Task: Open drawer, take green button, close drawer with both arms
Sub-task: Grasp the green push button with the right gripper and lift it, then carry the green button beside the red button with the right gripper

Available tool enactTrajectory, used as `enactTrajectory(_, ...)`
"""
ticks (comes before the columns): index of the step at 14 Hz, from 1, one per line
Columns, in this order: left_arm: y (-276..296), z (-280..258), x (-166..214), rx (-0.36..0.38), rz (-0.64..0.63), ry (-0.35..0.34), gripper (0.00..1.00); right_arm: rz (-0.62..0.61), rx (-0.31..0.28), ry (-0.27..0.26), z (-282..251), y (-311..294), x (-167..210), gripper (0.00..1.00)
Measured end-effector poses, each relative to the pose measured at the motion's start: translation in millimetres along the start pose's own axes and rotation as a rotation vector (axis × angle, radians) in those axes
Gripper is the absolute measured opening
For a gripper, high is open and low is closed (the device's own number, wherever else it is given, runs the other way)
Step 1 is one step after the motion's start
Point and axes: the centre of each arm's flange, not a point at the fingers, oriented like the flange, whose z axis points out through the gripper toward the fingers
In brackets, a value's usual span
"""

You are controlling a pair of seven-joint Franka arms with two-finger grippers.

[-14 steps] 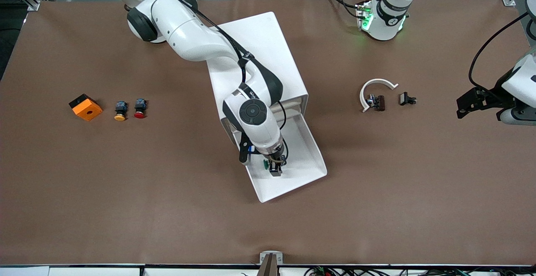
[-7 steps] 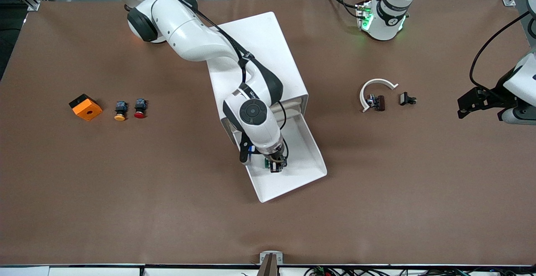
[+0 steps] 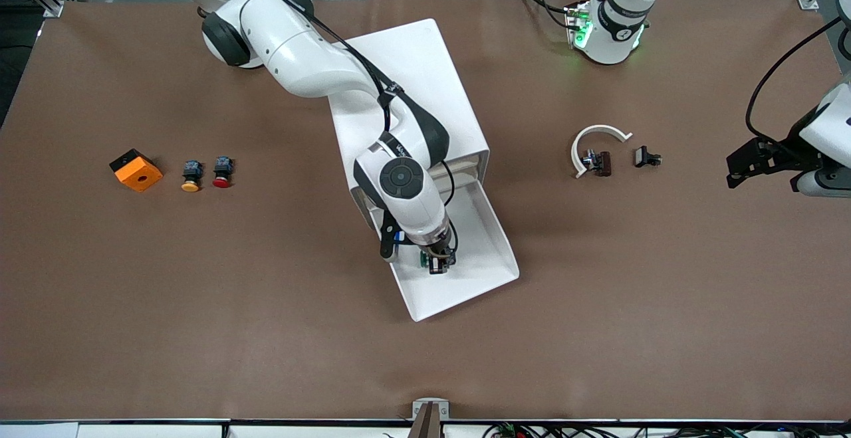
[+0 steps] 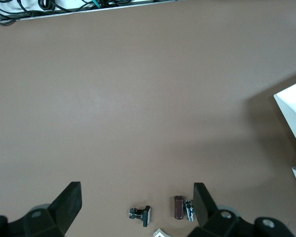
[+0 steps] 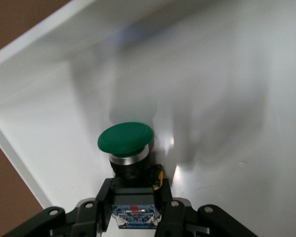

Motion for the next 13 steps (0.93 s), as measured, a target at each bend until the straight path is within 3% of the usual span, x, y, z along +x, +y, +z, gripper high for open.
enactTrajectory(8, 0, 0, 0, 0.0, 0.0, 0.001, 1.0, 0.146, 0.01, -0.115, -82, -48, 19, 0.41)
enactTrajectory(13, -1, 0, 0, 0.0, -0.001, 0.0, 1.0, 0.164, -0.068, -0.147, -172, -67, 41, 0.41)
